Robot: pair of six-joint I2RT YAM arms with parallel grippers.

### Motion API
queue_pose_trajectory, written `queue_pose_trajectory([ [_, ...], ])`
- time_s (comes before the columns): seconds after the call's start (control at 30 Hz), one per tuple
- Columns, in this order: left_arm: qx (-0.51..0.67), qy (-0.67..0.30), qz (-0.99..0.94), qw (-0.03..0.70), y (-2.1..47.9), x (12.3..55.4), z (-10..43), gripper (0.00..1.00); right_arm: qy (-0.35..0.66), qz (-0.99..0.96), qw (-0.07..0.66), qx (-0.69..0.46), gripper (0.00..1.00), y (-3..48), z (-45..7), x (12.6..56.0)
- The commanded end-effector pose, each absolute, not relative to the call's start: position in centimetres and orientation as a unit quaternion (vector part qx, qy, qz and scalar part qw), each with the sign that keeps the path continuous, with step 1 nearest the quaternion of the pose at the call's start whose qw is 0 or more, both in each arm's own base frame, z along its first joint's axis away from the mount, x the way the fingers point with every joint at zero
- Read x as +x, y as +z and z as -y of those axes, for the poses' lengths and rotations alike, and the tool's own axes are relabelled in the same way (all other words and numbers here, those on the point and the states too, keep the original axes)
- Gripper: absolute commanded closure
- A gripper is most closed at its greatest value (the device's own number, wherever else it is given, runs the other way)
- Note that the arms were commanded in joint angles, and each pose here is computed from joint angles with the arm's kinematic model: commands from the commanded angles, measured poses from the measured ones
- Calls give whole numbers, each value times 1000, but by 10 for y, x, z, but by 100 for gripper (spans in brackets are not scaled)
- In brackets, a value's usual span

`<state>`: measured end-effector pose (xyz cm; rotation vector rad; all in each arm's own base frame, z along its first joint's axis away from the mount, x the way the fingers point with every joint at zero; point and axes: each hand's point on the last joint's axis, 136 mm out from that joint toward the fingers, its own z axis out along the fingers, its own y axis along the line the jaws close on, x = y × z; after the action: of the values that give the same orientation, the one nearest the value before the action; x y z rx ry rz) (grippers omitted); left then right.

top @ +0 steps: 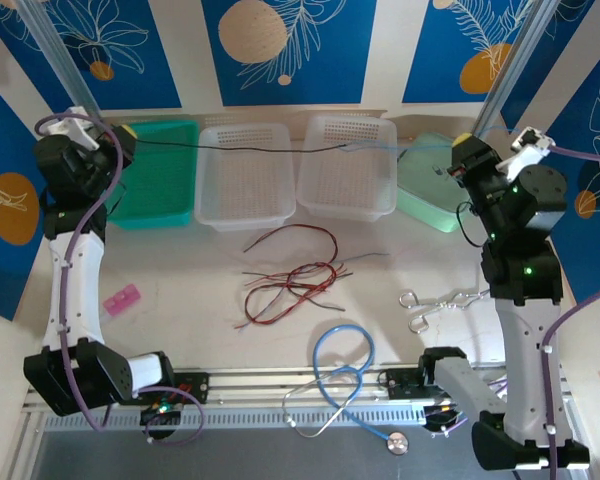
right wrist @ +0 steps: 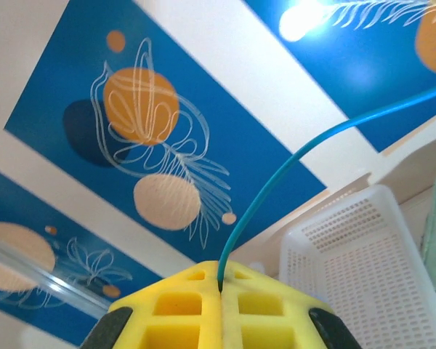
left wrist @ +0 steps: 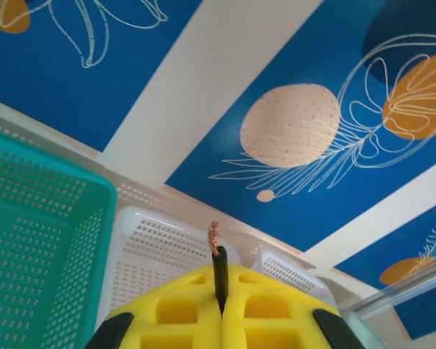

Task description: Untangle the cables

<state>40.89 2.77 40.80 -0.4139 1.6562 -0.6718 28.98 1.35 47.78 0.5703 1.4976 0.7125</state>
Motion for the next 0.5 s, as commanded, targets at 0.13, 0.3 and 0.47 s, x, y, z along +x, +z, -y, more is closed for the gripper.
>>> queue_pose_trajectory([
  [0.13, -227, -268, -681, 643, 418, 393, -60, 100, 265, -635, 672, 275, 100, 477, 18, 277],
  [0.3, -238, -275, -645, 672, 440, 385, -64, 100, 263, -633, 680, 261, 100, 484, 21, 270],
  [0.47, -226, -288, -599, 712, 485, 380, -65, 100, 281, -658, 667, 211, 100, 481, 4, 272],
])
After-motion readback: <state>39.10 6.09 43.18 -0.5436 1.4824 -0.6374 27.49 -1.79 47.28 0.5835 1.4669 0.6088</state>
